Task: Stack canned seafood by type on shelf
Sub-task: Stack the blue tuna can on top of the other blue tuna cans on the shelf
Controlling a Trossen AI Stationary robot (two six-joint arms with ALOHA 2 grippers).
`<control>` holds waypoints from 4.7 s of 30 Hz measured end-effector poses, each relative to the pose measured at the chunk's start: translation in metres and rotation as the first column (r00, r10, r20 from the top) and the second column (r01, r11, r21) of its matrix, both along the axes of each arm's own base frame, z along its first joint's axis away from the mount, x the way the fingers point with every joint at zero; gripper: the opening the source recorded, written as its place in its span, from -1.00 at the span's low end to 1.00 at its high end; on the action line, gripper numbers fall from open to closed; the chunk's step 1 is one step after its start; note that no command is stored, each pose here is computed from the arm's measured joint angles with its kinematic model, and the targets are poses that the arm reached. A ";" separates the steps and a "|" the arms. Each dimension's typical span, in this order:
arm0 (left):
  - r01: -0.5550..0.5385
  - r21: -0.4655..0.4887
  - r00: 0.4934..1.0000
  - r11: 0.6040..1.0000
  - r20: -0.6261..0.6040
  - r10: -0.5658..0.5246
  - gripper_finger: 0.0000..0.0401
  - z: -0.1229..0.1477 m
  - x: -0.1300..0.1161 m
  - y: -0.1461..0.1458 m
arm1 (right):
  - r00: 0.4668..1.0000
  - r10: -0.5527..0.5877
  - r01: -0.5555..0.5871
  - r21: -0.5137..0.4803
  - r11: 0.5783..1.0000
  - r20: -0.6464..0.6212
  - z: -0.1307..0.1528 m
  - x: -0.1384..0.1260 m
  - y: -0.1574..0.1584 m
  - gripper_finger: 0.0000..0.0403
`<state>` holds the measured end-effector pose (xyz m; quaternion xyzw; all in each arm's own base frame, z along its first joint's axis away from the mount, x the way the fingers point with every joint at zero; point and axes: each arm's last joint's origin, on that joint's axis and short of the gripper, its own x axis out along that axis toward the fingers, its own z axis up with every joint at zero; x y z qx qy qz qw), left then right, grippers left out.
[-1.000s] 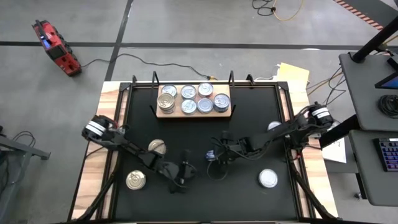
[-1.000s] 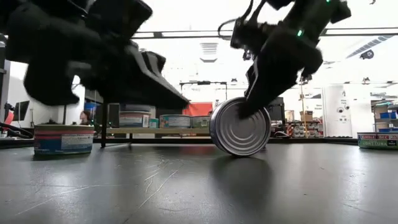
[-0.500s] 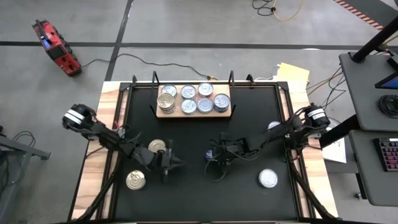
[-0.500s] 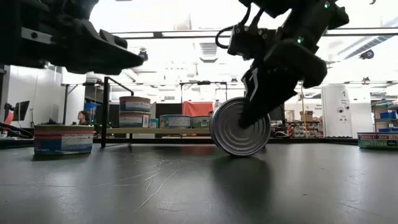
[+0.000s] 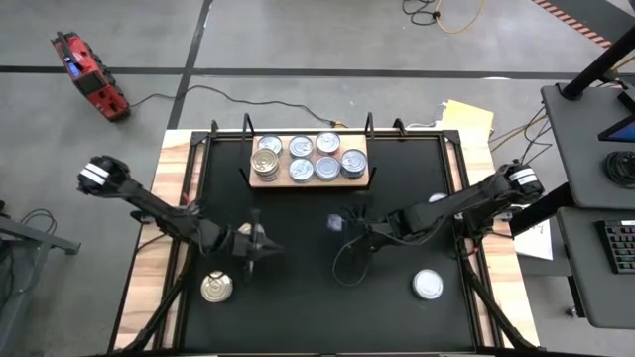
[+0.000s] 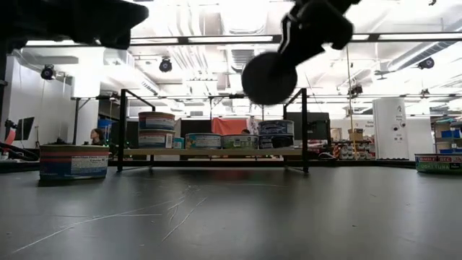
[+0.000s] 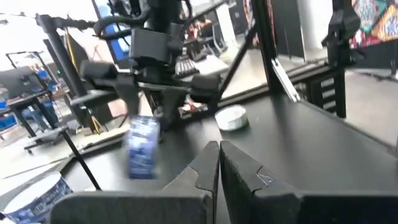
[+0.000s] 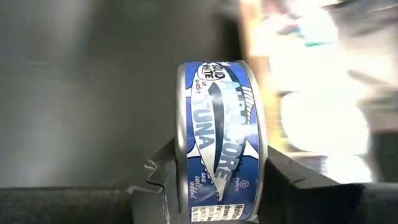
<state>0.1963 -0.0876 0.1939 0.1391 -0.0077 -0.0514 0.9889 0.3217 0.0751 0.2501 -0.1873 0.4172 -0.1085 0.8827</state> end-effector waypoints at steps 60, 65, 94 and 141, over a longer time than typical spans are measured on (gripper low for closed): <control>0.080 0.254 0.994 0.964 -0.097 -0.056 -1.00 0.021 -0.080 0.039 | 0.785 -0.503 0.368 -0.383 0.848 -0.361 0.020 0.059 -0.137 -0.34; 0.079 0.244 0.994 0.967 -0.098 -0.056 -1.00 0.021 -0.080 0.039 | 0.784 -0.454 0.316 -0.358 0.879 -0.423 0.019 0.058 -0.147 -0.34; 0.075 0.225 0.994 0.971 -0.093 -0.056 -1.00 0.022 -0.080 0.039 | 0.787 -0.524 0.328 -0.499 0.802 -0.325 -0.002 0.048 -0.143 -0.34; 0.075 0.225 0.994 0.971 -0.090 -0.056 -1.00 0.022 -0.080 0.039 | 0.820 -0.480 0.402 -0.284 0.871 -0.313 -0.006 0.052 -0.141 0.21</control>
